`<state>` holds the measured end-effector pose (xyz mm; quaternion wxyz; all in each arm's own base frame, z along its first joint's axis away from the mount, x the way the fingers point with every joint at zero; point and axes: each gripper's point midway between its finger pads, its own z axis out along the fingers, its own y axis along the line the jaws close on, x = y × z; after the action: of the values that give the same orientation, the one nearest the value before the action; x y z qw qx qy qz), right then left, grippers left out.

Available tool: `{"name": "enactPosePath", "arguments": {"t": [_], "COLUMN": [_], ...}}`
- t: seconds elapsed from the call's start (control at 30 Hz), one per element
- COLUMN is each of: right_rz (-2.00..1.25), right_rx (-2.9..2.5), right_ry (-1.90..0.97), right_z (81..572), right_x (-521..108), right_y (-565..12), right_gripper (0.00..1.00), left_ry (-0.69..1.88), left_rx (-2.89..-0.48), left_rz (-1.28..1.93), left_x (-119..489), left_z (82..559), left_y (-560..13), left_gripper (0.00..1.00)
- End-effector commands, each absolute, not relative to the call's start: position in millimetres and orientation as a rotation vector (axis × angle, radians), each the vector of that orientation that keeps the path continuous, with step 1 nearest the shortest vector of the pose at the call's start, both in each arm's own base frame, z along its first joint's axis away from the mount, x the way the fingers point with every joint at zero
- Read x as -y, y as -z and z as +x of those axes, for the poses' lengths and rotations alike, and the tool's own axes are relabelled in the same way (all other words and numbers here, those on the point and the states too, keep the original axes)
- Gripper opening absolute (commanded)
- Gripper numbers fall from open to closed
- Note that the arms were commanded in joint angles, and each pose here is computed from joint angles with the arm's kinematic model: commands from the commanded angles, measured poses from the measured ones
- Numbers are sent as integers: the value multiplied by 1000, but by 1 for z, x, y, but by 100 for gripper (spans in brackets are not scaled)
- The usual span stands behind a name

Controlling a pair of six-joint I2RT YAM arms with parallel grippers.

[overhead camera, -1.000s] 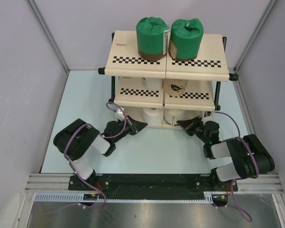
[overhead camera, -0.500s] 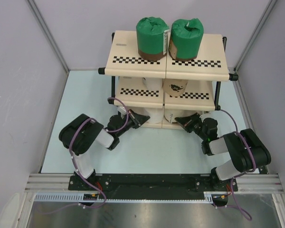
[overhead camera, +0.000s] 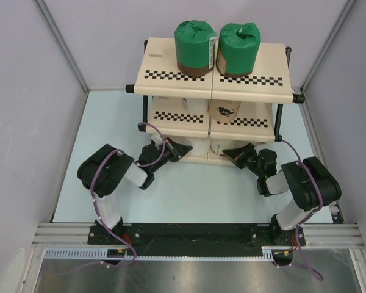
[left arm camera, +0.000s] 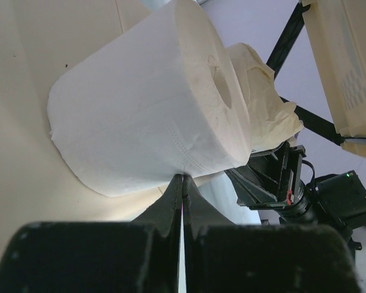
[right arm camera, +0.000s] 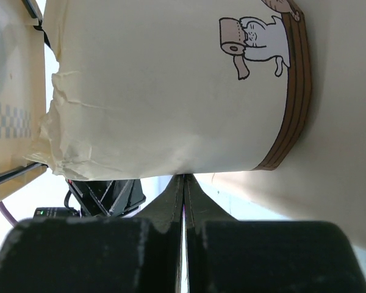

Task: Place and organize the paper towels onto the shelf

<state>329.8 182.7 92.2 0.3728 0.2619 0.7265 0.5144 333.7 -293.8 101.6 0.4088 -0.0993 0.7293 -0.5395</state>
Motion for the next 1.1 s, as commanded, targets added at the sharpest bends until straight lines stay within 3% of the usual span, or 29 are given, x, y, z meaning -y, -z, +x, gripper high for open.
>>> {"name": "enactPosePath", "arguments": {"t": [0.0, 0.67, 1.07], "right_rz": [583, 603, 513], "right_rx": [-1780, -1717, -1694], "right_ry": [-1351, -1389, -1444], "right_z": [344, 362, 335], "right_x": [-189, -192, -193], "right_y": [-116, -127, -157], "right_gripper": [0, 0, 0], "left_ry": [1379, 1362, 1389], "left_rx": [-1671, -1598, -1609], "left_rz": [-157, -181, -165], "left_x": [300, 300, 279], "left_z": [350, 369, 324], "left_y": [-146, -169, -167], "left_gripper": [0, 0, 0]}}
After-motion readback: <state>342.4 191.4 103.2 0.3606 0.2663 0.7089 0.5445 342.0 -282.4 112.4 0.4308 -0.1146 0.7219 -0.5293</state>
